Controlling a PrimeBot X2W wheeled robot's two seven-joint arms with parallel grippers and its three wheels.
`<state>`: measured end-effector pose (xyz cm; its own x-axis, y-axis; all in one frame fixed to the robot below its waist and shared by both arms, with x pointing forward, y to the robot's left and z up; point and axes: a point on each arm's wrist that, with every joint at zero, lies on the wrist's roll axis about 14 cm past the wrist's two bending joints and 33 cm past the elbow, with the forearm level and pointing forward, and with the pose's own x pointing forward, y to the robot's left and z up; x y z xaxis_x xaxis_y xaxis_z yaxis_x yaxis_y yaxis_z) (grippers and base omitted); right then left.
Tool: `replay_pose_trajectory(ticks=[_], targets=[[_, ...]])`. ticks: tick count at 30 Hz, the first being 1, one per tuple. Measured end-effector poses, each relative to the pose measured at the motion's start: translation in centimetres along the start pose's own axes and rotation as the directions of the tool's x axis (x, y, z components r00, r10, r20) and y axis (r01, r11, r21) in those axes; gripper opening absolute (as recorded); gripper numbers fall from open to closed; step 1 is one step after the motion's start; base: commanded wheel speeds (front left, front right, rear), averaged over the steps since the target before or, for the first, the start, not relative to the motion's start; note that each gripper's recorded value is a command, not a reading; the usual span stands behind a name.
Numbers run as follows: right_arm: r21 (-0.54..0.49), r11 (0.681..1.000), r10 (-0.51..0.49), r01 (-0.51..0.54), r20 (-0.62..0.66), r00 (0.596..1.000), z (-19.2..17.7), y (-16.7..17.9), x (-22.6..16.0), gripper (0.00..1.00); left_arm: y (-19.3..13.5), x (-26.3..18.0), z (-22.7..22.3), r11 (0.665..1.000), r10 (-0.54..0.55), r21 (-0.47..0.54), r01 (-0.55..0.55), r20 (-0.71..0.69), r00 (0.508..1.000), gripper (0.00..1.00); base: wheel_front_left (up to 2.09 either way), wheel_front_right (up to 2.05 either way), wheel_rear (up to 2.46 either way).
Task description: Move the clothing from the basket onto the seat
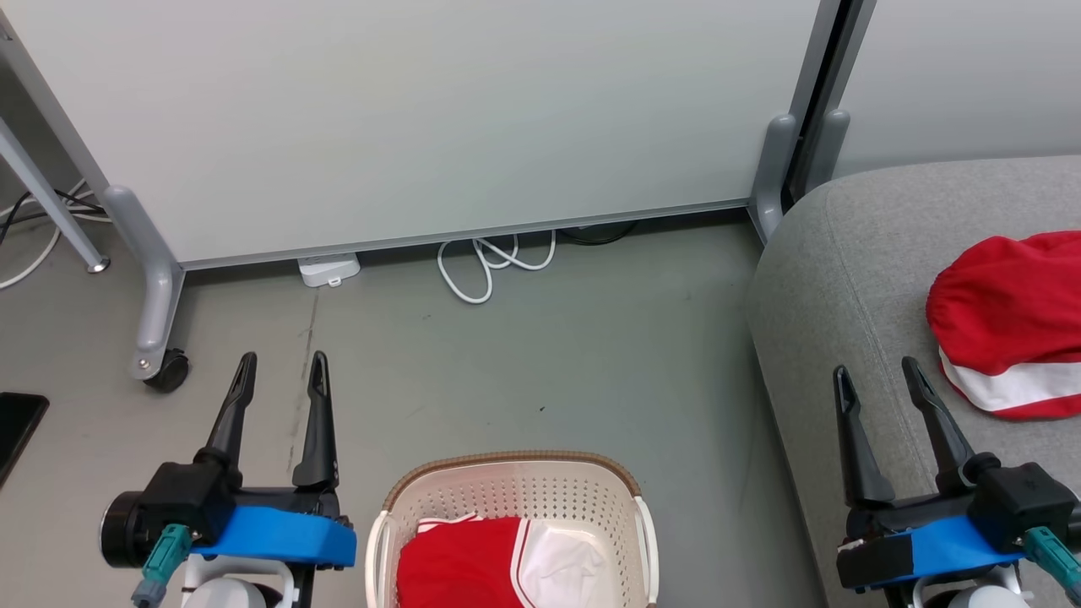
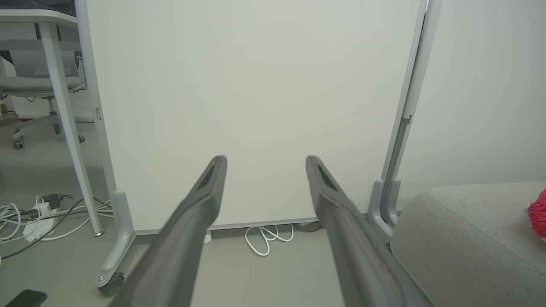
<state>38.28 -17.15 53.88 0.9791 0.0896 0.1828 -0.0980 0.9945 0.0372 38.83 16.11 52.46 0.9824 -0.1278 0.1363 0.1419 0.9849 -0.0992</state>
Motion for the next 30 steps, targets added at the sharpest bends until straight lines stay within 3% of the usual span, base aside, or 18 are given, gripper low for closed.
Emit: replay_pose_trajectory(ticks=[22,30], targets=[[0.014,1.000,0.004,-0.003,-0.021,1.000,-0.7,0.2,-0.2,1.00,0.4,-0.4,-0.9,1.000,0.019,-0.001,-0.019,-0.028,0.999,1.00,0.00,0.00,0.00],[0.015,1.000,0.006,-0.006,-0.028,1.000,-1.1,0.3,0.3,1.00,-1.1,1.8,-0.7,0.997,-0.073,0.039,0.074,-0.027,0.997,1.00,0.00,0.00,0.00]])
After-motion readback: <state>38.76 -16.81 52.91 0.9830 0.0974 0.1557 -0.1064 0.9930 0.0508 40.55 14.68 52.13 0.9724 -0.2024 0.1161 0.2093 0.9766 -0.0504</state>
